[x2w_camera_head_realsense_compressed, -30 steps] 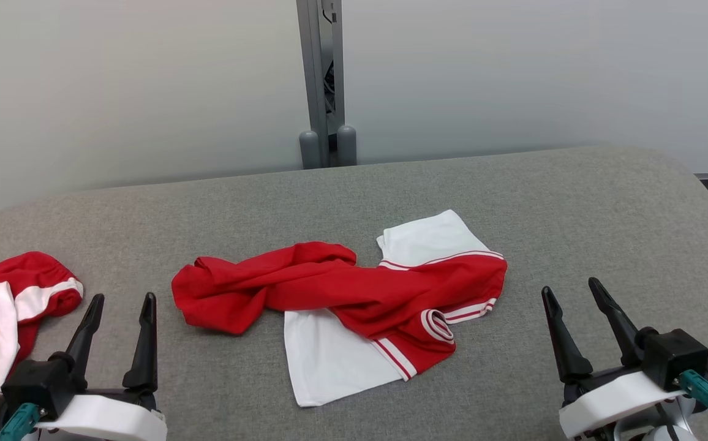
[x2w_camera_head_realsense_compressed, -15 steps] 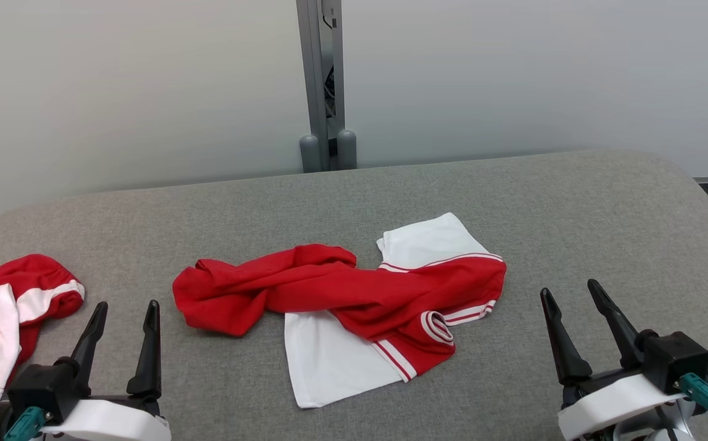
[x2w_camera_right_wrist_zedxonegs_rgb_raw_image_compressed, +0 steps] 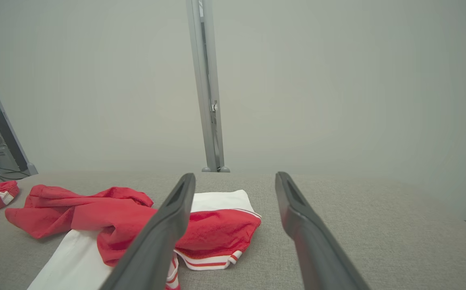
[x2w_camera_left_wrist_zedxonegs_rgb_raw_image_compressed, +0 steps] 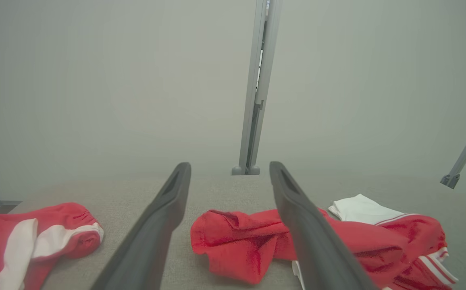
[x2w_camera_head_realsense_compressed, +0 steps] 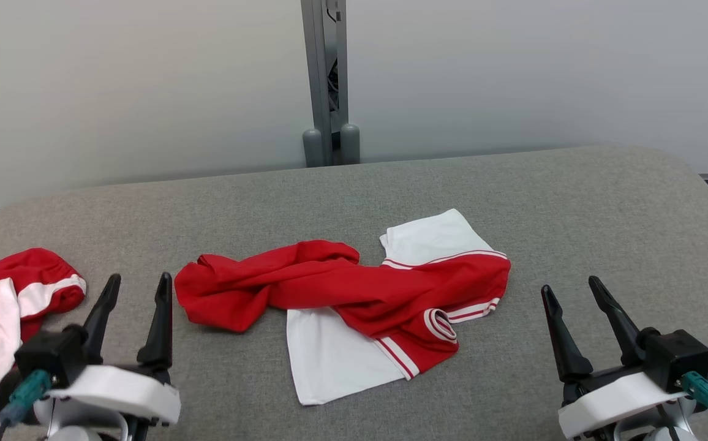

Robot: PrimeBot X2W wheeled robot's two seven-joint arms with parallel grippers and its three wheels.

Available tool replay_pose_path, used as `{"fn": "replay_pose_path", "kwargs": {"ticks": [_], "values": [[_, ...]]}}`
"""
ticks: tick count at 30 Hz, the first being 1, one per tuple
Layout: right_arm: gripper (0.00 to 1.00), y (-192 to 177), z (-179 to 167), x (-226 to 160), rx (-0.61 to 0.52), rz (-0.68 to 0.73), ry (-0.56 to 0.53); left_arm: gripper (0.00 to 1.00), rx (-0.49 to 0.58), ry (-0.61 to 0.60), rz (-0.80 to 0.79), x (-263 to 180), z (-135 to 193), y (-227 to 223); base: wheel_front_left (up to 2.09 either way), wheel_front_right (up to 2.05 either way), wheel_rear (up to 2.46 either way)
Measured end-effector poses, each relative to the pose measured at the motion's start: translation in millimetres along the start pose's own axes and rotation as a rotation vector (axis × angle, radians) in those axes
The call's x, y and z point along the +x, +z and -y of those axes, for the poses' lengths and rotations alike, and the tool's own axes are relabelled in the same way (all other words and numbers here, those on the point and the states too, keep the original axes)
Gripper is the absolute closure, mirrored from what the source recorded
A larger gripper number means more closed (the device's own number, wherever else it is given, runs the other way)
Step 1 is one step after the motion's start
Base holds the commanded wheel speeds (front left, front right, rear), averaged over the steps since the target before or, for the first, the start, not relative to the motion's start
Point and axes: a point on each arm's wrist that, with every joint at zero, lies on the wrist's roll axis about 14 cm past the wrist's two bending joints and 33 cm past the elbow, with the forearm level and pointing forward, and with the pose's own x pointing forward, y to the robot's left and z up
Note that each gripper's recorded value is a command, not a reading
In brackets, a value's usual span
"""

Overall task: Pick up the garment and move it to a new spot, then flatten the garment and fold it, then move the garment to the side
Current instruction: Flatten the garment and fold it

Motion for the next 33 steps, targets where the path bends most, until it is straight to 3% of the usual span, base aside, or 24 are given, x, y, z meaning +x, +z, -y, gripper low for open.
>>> {"fn": "replay_pose_path", "kwargs": {"ticks": [6, 15, 29, 30, 31, 32, 33], "values": [[0.00, -2.7, -2.9, 3.0, -0.001, -0.012, 0.012, 0.00, -0.042, -0.065, -0.125, 40.4, 8.0, -8.4, 0.00, 0.00, 0.00], [0.00, -10.7, 6.3, 5.9, 0.004, -0.035, -0.012, 0.00, -0.101, -0.057, -0.486, 74.5, -7.3, -77.4, 0.00, 0.00, 0.00], [0.00, -37.0, 36.7, 12.3, 0.003, -0.097, -0.086, 0.00, -0.191, -0.004, -0.886, 77.7, -21.7, -174.4, 0.00, 0.00, 0.00], [0.00, -37.7, 36.8, 12.9, 0.003, -0.098, -0.086, 0.24, -0.197, -0.003, -0.906, 74.9, -21.2, -177.9, 0.00, 0.00, 0.00], [0.00, -38.2, 36.4, 13.8, 0.005, -0.099, -0.084, 0.54, -0.208, -0.001, -0.924, 71.8, -20.8, -180.9, 0.00, 0.00, 0.00], [0.00, -38.2, 36.1, 14.9, 0.006, -0.098, -0.083, 1.00, -0.213, -0.003, -0.928, 71.0, -20.2, -181.4, 0.00, 0.00, 0.00], [0.00, -37.3, 35.3, 16.2, 0.006, -0.094, -0.080, 1.00, -0.211, -0.004, -0.916, 72.5, -20.1, -179.8, 0.00, 0.00, 0.00]]}}
